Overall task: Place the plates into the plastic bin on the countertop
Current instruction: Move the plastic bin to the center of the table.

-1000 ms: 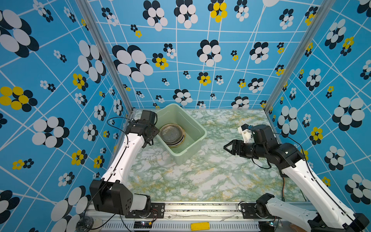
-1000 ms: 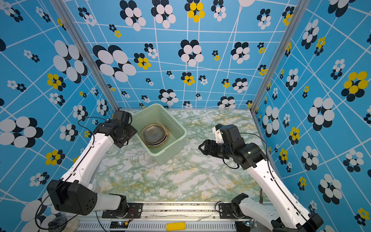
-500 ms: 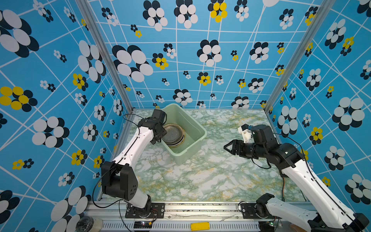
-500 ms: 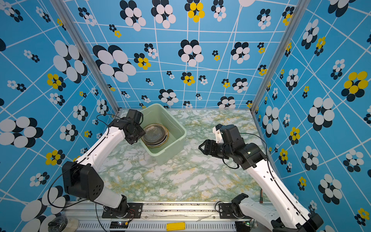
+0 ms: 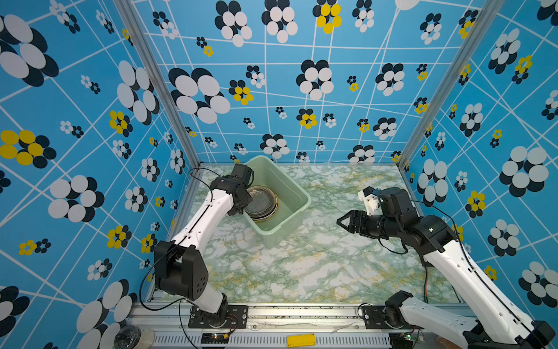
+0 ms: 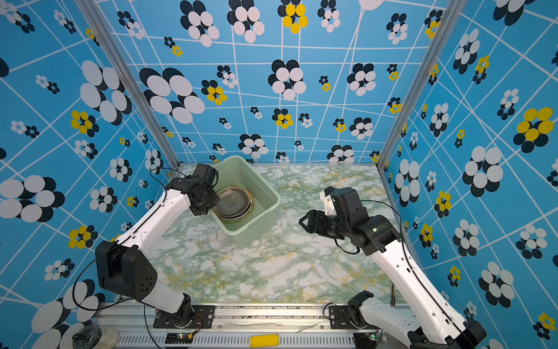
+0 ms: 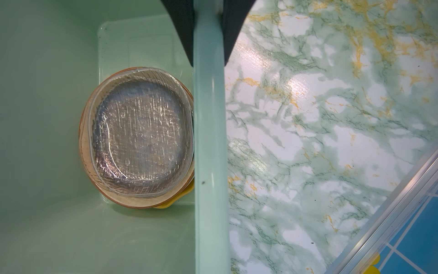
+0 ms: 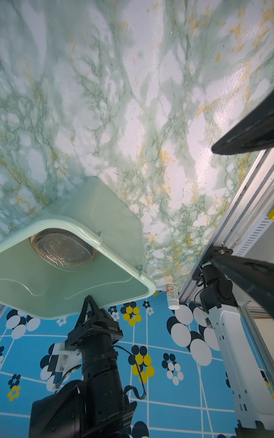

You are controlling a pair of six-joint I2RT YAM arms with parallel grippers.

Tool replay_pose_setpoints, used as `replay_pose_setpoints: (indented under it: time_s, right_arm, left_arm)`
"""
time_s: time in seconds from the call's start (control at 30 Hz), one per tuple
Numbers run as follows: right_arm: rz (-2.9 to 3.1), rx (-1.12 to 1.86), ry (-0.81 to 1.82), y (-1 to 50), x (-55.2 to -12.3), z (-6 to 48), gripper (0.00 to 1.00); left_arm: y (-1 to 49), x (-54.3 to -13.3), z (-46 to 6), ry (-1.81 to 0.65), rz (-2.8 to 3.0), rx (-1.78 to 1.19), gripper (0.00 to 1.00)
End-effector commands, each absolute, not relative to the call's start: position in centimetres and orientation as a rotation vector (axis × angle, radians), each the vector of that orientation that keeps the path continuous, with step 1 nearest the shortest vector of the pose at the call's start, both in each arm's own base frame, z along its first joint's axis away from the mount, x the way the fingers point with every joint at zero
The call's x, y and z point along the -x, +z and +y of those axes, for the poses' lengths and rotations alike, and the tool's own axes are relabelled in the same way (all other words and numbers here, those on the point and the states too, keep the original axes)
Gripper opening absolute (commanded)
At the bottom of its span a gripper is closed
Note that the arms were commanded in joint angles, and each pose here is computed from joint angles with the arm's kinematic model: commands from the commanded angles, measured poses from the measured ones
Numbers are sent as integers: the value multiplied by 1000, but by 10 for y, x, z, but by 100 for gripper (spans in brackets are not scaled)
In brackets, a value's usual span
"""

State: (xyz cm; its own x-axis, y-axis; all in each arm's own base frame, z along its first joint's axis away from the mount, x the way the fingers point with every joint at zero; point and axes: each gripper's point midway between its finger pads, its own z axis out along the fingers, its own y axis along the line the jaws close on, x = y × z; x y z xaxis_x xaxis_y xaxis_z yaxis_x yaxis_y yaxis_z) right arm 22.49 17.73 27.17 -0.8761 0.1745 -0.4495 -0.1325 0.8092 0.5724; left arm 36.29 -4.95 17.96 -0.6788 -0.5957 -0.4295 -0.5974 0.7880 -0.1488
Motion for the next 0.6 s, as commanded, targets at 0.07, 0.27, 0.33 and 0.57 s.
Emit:
replay_pose_setpoints:
  time_s: [0.07, 0.27, 0.33, 0.57]
  right_arm:
    - [2483, -52, 820, 282, -226, 174, 69]
    - [2458, -65, 787, 290, -232, 171, 69]
    - [2450, -64, 762, 294, -234, 167, 69]
    - [2402, -113, 670, 308, -240, 152, 70]
  left_arm:
    - [181, -355, -74, 39, 2608, 659, 3]
    - [189, -344, -110, 27, 2636, 406, 0]
    - [190, -339, -124, 0, 2644, 320, 0]
    - [193, -309, -170, -92, 2688, -8, 0]
